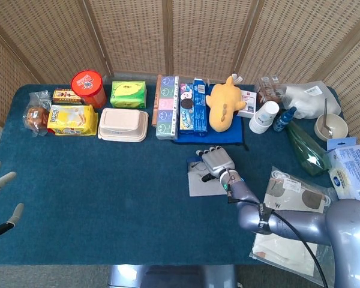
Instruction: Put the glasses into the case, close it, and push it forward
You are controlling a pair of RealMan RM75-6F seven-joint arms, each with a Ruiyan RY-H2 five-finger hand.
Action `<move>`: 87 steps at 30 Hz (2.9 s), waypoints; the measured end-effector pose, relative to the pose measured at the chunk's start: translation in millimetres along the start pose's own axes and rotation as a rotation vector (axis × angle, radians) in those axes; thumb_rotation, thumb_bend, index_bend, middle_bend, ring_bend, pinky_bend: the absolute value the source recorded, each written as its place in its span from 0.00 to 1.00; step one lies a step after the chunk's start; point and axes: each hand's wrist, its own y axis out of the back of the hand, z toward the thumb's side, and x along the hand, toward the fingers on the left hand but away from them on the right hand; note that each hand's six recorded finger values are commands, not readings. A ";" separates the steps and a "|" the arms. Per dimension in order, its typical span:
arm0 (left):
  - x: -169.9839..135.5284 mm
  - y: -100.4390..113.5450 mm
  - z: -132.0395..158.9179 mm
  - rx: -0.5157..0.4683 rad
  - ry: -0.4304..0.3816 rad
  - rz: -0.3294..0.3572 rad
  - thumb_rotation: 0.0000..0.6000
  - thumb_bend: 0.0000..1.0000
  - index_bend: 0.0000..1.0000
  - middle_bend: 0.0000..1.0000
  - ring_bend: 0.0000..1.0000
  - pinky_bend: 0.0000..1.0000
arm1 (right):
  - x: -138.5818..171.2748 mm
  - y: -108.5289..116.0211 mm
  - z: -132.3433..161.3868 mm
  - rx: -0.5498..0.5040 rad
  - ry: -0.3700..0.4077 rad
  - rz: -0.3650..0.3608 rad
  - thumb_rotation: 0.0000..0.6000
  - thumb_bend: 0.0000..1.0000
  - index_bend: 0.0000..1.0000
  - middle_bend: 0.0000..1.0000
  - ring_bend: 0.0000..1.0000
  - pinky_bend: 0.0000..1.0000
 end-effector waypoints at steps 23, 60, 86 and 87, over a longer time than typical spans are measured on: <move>-3.9 -0.1 7.3 -0.009 -0.026 -0.008 1.00 0.32 0.17 0.04 0.00 0.00 | 83.9 -36.2 -1.4 -0.026 0.094 0.067 0.32 0.38 0.12 0.23 0.16 0.19; -3.2 -12.0 9.9 -0.021 -0.037 -0.041 1.00 0.32 0.16 0.04 0.00 0.00 | 144.3 -87.7 -5.3 -0.069 0.129 0.160 0.31 0.37 0.13 0.24 0.17 0.20; -7.7 -11.2 5.6 -0.025 -0.028 -0.040 1.00 0.32 0.16 0.04 0.00 0.00 | 167.2 -105.4 19.5 -0.068 0.211 0.198 0.32 0.37 0.13 0.24 0.17 0.20; -7.6 -11.5 5.6 -0.025 -0.029 -0.040 1.00 0.32 0.16 0.04 0.00 0.00 | 167.4 -105.9 19.8 -0.068 0.212 0.198 0.32 0.37 0.13 0.24 0.17 0.20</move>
